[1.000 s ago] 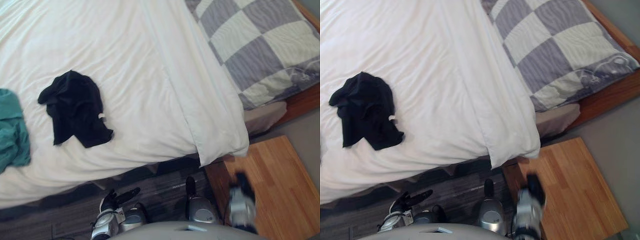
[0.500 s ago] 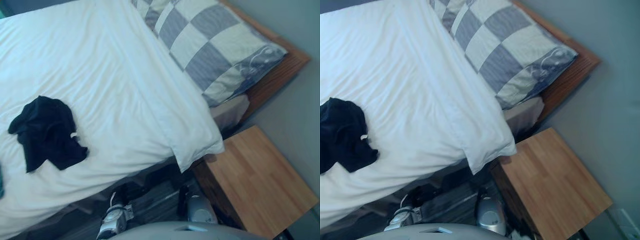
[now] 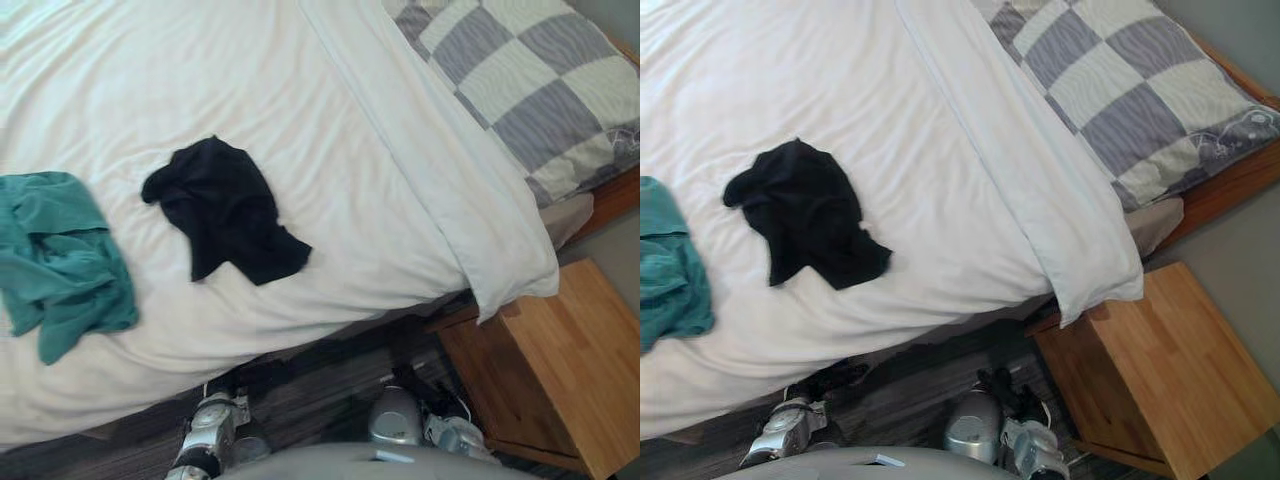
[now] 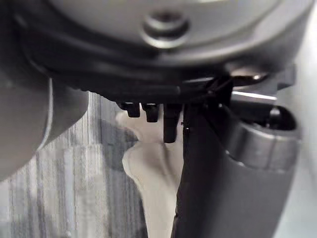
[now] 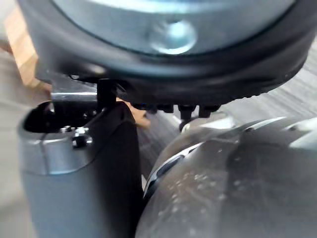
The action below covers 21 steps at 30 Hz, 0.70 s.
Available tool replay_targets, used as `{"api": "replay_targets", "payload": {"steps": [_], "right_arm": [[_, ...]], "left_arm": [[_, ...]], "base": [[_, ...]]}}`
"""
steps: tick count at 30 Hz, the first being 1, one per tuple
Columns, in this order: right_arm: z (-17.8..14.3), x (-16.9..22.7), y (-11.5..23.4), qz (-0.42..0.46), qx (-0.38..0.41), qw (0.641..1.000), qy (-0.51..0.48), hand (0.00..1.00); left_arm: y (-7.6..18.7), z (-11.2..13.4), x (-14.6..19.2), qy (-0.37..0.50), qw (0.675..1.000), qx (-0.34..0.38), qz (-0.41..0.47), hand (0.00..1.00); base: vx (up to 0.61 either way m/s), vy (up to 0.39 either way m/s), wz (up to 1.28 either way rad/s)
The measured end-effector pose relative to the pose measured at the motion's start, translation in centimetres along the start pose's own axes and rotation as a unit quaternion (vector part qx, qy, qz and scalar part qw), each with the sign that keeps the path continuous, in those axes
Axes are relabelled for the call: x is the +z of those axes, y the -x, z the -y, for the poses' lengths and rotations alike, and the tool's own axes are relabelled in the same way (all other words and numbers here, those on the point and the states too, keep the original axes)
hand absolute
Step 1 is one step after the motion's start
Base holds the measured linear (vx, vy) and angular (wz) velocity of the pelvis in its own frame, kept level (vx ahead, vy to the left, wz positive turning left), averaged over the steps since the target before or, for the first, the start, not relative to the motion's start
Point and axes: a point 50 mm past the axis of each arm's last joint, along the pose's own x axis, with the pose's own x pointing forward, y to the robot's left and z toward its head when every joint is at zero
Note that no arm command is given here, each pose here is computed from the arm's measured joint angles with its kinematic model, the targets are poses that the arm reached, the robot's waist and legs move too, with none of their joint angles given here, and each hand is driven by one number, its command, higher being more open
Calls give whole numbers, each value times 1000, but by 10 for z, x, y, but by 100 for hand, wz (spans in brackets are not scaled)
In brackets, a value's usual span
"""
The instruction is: Tidy up the quilt and then pick up the clothes from the bed and put them into the laundry hamper
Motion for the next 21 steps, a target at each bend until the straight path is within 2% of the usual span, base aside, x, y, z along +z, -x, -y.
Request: {"api": "replay_targets", "payload": {"steps": [4, 8, 10, 13, 21], "right_arm": [[-11, 13, -2, 26, 32, 993, 109, 100], [-29, 23, -1, 57, 68, 975, 205, 100], [-38, 19, 0, 56, 82, 970, 222, 100], [-31, 30, -4, 62, 78, 952, 291, 100], [-30, 30, -5, 55, 65, 950, 301, 100]], "left_arm": [[1, 8, -4, -19, 1000, -19, -5, 100], [3, 19, -6, -55, 997, -45, -13, 100], [4, 29, -9, -67, 996, -59, -18, 100], [11, 66, -9, -55, 993, -102, -12, 100], [13, 74, -7, -49, 992, -114, -1, 100]], "base": [[24, 435, -33], [34, 74, 1], [18, -20, 10], [0, 65, 10], [-29, 164, -13]]}}
